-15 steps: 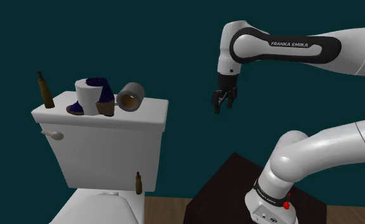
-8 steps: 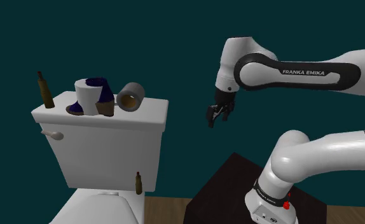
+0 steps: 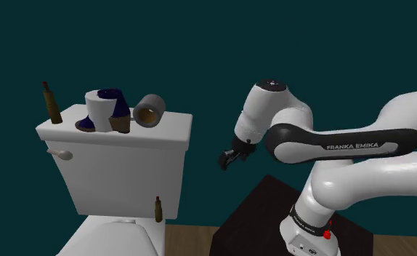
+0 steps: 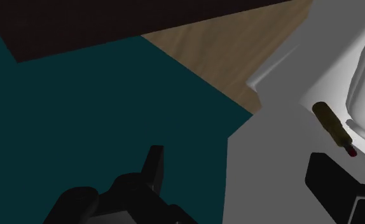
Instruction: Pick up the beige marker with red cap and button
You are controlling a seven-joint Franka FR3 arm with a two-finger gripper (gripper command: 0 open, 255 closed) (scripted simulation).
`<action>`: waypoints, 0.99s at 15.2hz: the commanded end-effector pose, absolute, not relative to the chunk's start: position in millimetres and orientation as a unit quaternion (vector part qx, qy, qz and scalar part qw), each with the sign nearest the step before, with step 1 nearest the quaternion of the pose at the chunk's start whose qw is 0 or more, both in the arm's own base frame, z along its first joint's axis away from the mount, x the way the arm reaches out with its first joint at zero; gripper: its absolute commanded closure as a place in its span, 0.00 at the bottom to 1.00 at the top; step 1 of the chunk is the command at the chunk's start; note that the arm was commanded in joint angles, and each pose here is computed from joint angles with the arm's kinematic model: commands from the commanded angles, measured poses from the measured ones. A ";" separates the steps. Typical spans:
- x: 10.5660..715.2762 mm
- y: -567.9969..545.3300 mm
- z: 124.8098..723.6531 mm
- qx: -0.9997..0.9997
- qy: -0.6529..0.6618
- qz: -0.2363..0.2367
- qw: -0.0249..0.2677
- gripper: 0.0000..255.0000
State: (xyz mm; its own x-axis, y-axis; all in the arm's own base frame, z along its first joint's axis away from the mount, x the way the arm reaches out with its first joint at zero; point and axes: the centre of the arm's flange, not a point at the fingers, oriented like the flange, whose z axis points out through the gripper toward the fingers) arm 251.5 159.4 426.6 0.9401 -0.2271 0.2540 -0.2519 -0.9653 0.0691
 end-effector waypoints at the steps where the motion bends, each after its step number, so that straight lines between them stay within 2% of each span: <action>1: 249.5 180.4 403.2 0.977 -0.132 0.155 0.057 0.00; 15: 275.5 314.7 237.8 0.909 -0.193 0.352 0.114 0.00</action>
State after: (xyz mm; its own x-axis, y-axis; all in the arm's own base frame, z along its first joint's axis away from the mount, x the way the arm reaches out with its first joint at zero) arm 271.5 305.5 251.6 0.6987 -0.2679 0.6633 -0.4178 -0.9055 0.0744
